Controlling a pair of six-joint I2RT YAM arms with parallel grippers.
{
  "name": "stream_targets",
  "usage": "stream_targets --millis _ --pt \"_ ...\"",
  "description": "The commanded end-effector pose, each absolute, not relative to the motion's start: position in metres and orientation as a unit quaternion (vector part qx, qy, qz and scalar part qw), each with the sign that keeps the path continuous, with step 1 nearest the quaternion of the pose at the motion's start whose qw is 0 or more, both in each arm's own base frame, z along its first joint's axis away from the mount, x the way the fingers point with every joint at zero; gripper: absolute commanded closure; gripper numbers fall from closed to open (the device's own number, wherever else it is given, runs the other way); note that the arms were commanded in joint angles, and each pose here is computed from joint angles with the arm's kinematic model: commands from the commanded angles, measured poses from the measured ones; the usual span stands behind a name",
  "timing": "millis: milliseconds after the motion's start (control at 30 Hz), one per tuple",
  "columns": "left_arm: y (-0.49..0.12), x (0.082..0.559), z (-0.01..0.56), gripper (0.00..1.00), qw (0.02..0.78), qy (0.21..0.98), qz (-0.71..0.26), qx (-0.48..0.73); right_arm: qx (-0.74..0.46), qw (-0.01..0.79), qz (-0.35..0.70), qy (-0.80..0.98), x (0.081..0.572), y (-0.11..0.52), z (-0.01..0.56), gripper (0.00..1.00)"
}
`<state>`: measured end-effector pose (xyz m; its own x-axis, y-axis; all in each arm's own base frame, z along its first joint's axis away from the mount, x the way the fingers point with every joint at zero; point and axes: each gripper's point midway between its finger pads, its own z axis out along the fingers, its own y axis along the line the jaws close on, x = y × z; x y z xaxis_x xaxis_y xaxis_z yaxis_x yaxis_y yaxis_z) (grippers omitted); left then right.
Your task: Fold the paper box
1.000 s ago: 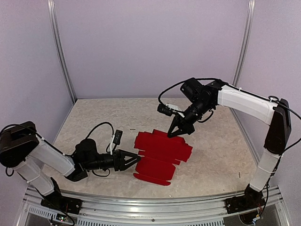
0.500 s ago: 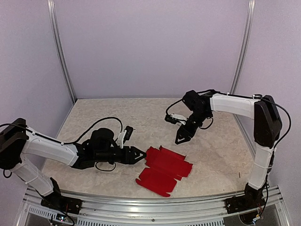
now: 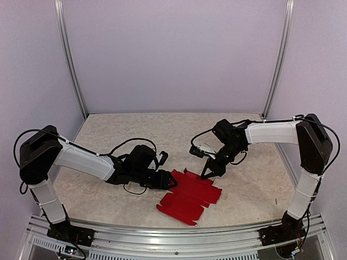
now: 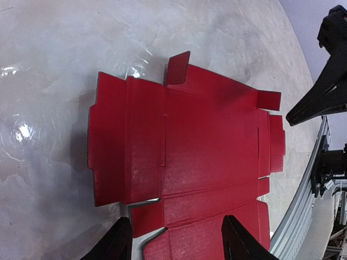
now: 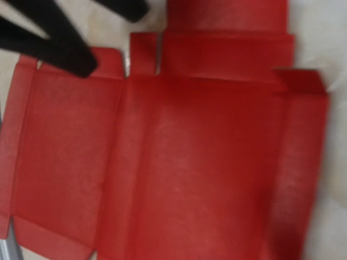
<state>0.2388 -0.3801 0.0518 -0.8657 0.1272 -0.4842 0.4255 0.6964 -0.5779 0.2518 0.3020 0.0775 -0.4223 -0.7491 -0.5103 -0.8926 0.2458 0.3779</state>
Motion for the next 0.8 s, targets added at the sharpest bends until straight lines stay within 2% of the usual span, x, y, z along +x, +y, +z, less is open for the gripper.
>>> stream_targets --millis 0,433,767 --pt "-0.376 0.238 0.039 0.44 0.173 0.911 -0.346 0.145 -0.529 0.112 0.355 0.763 0.244 0.316 0.066 1.0" --pt "-0.384 0.241 0.03 0.46 0.147 0.91 -0.361 0.141 -0.52 0.075 0.319 0.788 0.247 0.313 0.018 1.0" --pt "-0.391 0.236 0.032 0.54 0.134 0.905 -0.374 0.15 -0.507 0.047 0.277 0.815 0.252 0.302 -0.014 1.0"
